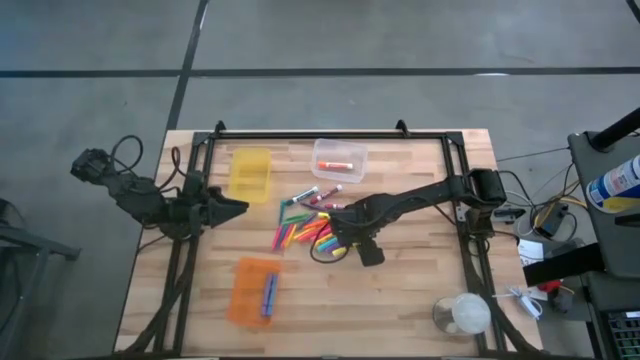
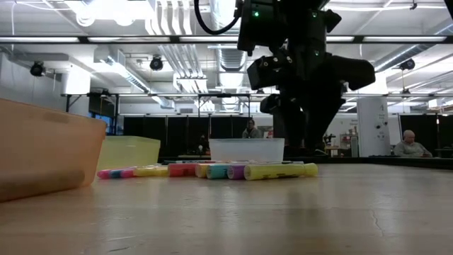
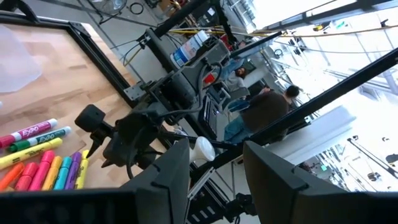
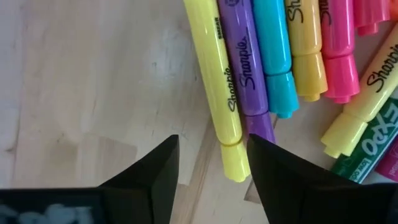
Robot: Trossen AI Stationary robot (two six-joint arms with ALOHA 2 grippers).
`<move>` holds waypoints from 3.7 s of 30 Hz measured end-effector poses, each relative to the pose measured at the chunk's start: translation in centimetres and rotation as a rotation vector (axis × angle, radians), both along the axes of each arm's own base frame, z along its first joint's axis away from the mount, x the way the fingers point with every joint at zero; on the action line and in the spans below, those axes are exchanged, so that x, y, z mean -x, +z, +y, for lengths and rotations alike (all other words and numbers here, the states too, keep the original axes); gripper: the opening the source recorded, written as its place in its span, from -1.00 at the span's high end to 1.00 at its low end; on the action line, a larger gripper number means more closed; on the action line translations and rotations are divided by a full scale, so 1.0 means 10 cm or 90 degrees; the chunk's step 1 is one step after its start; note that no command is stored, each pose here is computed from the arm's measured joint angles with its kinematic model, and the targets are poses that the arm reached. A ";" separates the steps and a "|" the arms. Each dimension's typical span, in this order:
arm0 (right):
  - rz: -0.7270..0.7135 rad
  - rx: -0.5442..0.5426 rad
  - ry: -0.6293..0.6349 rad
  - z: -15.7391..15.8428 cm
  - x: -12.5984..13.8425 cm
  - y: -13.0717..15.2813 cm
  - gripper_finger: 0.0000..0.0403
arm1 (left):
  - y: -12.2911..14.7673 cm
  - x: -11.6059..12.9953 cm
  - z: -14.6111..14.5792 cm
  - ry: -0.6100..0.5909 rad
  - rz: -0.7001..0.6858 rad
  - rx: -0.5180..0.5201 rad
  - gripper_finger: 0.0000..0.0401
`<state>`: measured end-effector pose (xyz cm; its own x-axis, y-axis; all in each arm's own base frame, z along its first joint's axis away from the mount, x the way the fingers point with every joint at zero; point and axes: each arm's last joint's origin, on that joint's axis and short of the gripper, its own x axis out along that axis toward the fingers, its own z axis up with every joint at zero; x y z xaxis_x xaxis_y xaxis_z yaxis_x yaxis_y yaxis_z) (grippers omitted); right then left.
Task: Pick & Place Markers
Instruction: Put the bottom yellow highlighter into the orange bin
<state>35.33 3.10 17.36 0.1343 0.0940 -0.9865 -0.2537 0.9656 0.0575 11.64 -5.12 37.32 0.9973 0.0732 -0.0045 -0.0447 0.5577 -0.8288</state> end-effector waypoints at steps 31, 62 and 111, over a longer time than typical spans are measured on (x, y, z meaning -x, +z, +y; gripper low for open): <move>-0.012 -0.007 -0.036 -0.01 0.13 -0.35 0.50 | 0.00 0.00 0.01 0.034 0.000 0.000 0.28; -0.317 -0.169 -0.241 0.06 -0.63 1.32 0.70 | -0.02 -0.05 -0.01 0.046 0.029 -0.166 0.28; -0.627 -0.371 -0.381 -0.01 -0.83 2.34 0.70 | 0.15 -0.38 -0.02 0.165 -0.064 -0.223 0.28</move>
<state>43.60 2.99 40.72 0.9480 0.1476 -0.2820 0.0311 0.8389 0.5434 15.42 -5.28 38.79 0.9398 0.3010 0.1615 -0.1491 0.7869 -0.5988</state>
